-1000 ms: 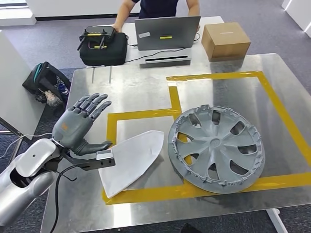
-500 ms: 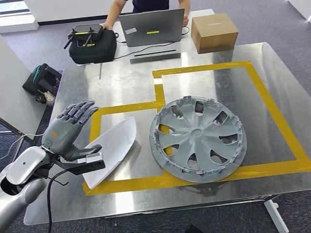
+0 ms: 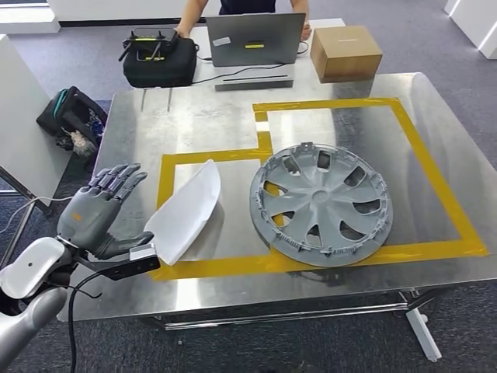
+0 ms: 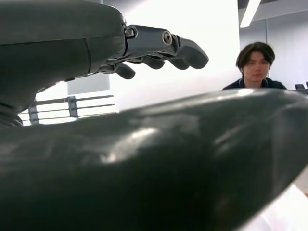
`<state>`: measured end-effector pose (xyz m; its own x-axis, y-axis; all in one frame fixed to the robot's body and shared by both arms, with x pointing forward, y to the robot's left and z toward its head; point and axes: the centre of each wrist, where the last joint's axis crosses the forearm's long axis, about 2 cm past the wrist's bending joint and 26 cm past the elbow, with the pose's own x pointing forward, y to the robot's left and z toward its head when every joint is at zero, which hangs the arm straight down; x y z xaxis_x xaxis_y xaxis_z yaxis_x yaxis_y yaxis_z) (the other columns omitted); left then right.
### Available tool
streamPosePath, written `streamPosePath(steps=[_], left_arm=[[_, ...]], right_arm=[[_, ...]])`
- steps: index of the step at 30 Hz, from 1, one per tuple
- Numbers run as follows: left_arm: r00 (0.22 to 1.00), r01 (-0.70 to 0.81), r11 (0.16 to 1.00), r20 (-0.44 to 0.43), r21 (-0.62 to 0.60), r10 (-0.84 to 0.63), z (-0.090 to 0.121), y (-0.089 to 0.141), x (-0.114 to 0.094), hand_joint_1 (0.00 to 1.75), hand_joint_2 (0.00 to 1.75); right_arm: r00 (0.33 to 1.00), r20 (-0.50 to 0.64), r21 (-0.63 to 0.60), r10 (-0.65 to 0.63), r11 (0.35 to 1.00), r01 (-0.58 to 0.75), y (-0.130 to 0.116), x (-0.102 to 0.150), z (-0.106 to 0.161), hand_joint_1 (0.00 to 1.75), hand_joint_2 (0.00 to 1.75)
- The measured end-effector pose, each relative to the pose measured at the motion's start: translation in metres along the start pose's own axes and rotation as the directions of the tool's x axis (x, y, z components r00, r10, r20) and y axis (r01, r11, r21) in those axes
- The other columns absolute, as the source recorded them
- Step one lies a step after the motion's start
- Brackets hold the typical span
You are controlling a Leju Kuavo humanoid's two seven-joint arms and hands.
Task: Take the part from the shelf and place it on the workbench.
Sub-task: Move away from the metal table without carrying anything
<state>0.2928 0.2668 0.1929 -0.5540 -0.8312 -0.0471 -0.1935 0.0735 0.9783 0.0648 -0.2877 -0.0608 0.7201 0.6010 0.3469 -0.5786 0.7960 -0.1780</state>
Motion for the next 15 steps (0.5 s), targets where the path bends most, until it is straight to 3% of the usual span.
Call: streamPosePath(steps=[15], left_arm=[[1.000,0.007,1.000,-0.023,-0.017,-0.008,0.0082,-0.0042,-0.0059,0.00,0.00]], right_arm=[[1.000,-0.011,-0.027,-0.005,1.000,0.004,-0.0051,-0.0006,0.0013,0.00,0.00]])
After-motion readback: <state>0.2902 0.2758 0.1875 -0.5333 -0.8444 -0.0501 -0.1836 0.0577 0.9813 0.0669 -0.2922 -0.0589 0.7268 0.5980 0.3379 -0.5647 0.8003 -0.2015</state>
